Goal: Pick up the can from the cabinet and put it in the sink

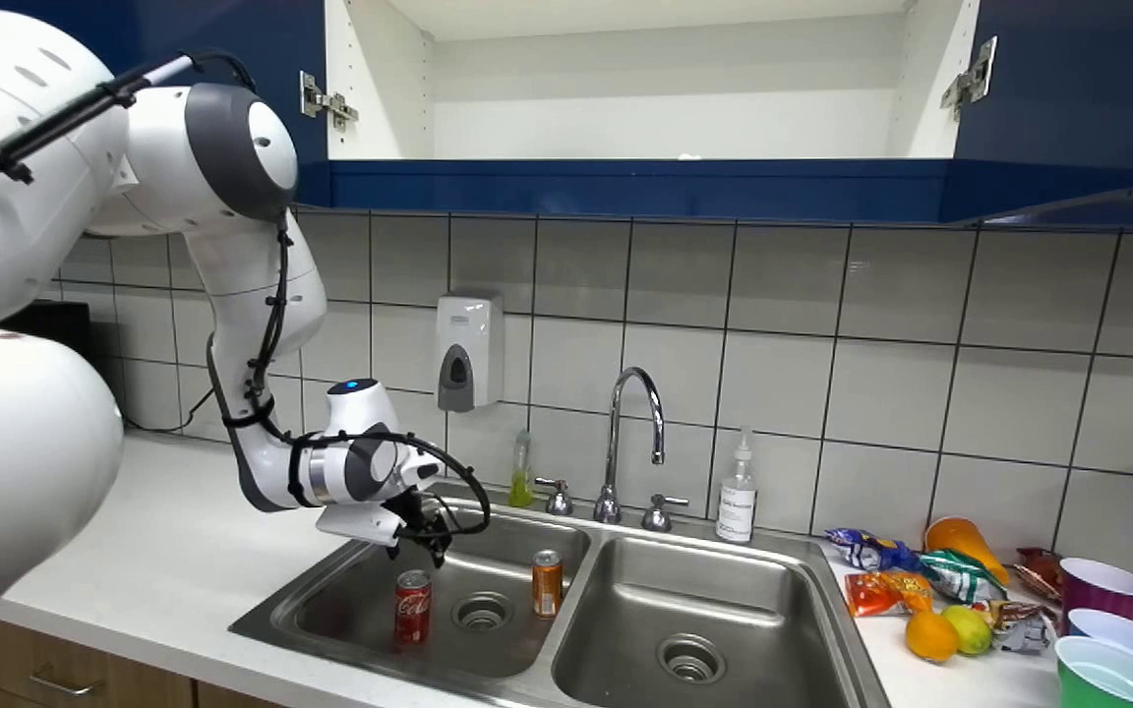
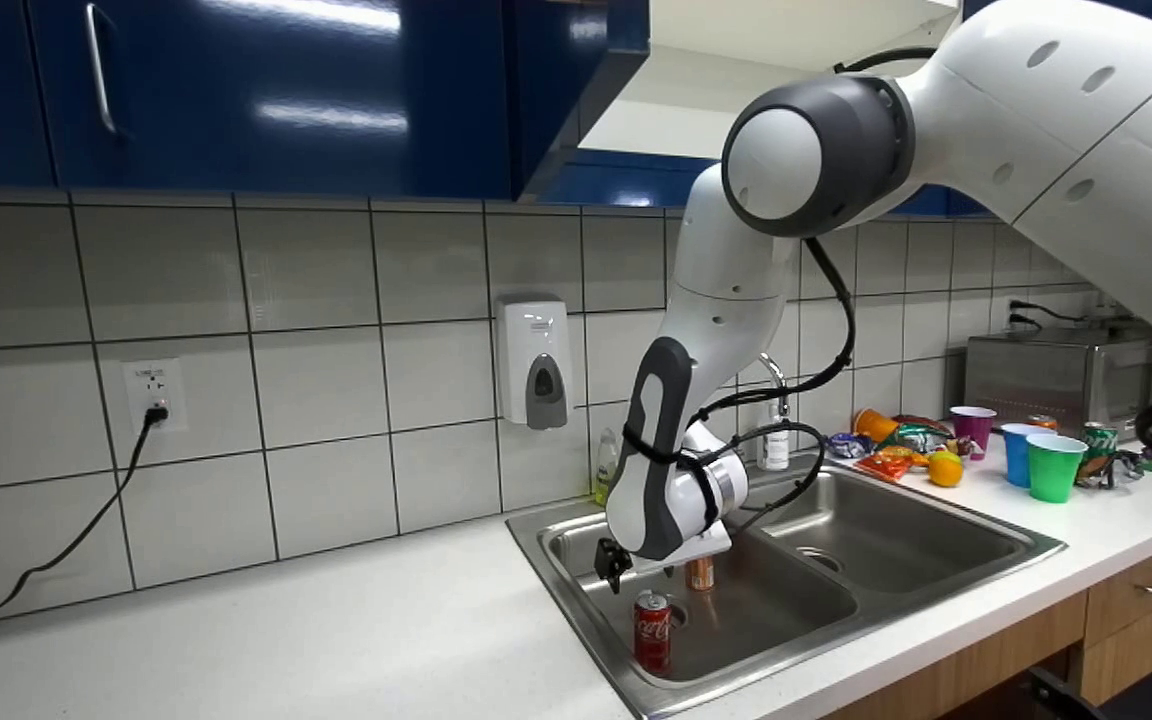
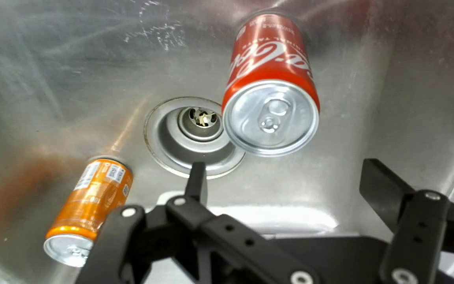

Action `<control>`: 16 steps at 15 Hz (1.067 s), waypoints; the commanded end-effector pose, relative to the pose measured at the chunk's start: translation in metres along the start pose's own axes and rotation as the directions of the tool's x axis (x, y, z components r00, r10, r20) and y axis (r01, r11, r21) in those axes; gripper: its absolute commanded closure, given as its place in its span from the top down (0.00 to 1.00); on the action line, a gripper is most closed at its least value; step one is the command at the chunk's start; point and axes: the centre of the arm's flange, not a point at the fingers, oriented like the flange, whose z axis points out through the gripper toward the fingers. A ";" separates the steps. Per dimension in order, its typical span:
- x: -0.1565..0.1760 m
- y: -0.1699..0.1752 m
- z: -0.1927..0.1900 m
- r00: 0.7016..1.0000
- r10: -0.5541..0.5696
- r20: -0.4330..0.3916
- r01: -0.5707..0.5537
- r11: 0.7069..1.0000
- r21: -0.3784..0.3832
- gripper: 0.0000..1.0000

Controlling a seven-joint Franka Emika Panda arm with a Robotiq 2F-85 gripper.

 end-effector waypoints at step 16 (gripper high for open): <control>-0.019 0.006 -0.084 0.946 0.054 0.320 -0.060 0.998 0.008 1.00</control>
